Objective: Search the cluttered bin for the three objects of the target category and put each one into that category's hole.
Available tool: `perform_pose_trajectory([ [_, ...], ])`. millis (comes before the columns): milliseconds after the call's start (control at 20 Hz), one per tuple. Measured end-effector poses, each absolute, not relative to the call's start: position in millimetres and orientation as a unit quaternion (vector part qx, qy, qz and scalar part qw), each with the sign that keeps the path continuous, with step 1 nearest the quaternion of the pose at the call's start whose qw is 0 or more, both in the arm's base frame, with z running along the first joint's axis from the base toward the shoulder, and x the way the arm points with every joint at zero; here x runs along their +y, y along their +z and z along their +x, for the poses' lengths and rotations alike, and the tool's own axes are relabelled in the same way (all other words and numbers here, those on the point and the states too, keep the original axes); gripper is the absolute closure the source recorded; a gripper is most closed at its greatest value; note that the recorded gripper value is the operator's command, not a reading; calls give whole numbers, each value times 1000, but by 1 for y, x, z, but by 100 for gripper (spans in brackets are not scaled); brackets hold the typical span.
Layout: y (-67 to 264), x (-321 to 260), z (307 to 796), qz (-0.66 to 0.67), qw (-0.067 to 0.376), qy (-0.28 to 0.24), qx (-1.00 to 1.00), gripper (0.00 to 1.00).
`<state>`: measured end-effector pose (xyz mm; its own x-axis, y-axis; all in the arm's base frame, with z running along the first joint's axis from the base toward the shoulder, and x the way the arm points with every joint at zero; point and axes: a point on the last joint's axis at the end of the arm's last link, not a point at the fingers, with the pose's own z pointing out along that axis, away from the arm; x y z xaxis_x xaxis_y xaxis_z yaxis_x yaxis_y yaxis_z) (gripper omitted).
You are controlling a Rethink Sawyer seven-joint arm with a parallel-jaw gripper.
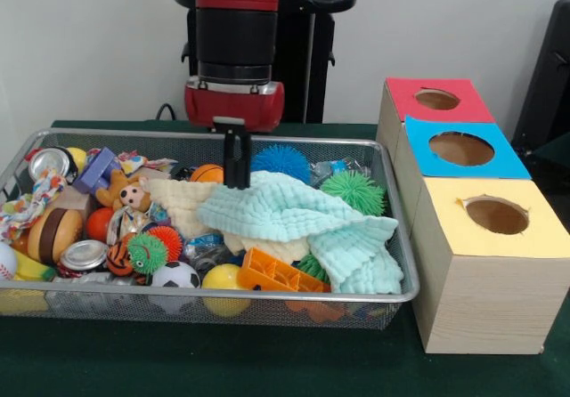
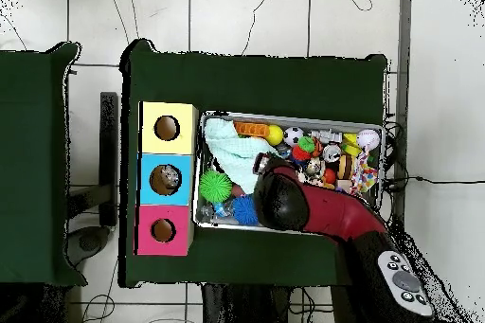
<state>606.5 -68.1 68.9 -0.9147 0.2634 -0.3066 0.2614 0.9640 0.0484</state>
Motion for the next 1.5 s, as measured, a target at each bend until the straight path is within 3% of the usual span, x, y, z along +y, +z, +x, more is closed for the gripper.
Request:
perform_pose_trajectory([
  [650, 67, -83, 625, 101, 180, -13, 978, 100],
  [700, 64, -83, 625, 99, 176, -13, 979, 0],
  [1500, 60, -79, 621, 97, 159, -11, 982, 0],
])
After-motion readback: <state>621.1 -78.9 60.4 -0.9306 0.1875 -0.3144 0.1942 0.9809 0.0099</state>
